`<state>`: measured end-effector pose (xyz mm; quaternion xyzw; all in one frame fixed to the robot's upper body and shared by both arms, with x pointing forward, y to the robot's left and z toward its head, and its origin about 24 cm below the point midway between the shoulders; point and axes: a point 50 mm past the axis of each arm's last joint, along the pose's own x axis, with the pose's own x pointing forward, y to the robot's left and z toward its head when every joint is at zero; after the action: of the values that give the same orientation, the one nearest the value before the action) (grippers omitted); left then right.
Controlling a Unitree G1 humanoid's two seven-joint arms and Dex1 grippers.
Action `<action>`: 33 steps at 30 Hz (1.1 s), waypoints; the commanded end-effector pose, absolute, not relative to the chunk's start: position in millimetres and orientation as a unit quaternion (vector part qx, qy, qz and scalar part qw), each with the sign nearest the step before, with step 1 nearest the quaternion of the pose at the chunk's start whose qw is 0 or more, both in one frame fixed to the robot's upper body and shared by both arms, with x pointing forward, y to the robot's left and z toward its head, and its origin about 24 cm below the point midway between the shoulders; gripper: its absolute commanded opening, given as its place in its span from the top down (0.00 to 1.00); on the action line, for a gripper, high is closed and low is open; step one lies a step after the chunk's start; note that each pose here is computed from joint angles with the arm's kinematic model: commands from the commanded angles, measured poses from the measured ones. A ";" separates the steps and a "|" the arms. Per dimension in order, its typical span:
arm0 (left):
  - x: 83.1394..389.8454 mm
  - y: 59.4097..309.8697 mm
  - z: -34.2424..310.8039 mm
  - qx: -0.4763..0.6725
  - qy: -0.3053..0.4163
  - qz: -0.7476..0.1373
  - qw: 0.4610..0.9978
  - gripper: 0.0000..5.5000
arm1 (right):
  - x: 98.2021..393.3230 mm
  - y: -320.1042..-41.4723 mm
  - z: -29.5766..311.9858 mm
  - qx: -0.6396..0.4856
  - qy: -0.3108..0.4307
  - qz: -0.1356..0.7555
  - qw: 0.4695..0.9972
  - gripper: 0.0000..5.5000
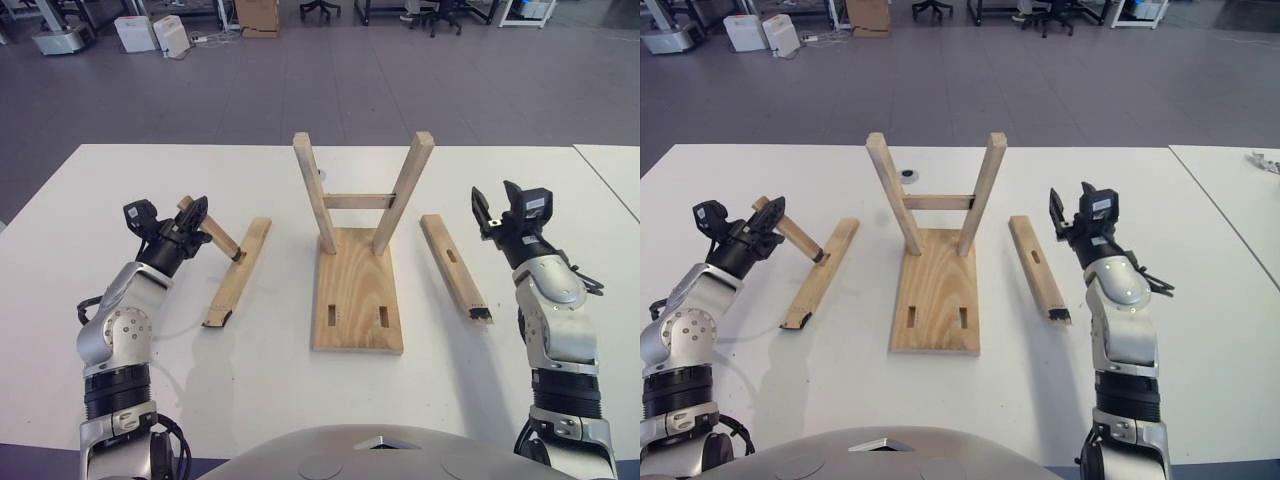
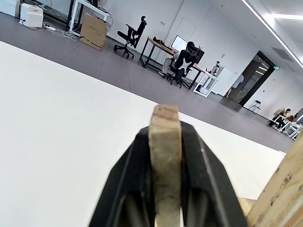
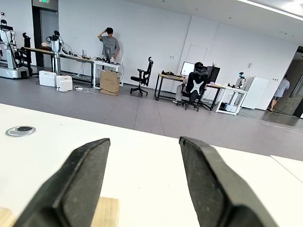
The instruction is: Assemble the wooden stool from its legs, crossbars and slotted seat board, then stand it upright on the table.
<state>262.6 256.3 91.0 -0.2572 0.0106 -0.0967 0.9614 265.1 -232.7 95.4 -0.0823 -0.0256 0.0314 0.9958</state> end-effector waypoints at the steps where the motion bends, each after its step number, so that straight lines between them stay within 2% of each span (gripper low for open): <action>1: 262.8 256.5 82.6 -0.257 0.008 -0.073 0.964 0.93 | 263.1 -234.6 80.5 -0.080 -0.010 0.021 0.997 0.51; 6: 266.0 256.1 64.8 -0.256 0.019 -0.049 0.965 0.93 | 262.7 -232.6 72.0 -0.077 -0.004 0.022 0.997 0.51; 13: 254.1 260.6 44.8 -0.176 0.066 -0.049 0.981 0.93 | 263.6 -231.9 68.9 -0.082 -0.001 0.024 0.996 0.51; 21: 220.2 255.1 -22.4 -0.058 0.214 -0.084 0.971 0.93 | 264.1 -231.0 69.8 -0.115 -0.003 0.037 0.993 0.51; 26: 200.9 249.6 -50.6 -0.013 0.265 -0.112 0.958 0.93 | 264.4 -228.7 68.8 -0.139 -0.003 0.051 0.989 0.51; 29: 202.0 249.7 -50.3 -0.023 0.251 -0.107 0.962 0.93 | 265.1 -227.1 68.5 -0.148 -0.004 0.057 0.987 0.51; 33: 233.6 248.1 -7.6 -0.072 0.137 -0.108 0.982 0.93 | 269.0 -227.5 72.2 -0.151 -0.012 0.058 0.987 0.51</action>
<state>264.6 240.8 51.0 -0.0301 -0.0229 -0.1362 0.9900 265.3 -225.2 68.8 -0.1350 -0.0082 0.0514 0.9895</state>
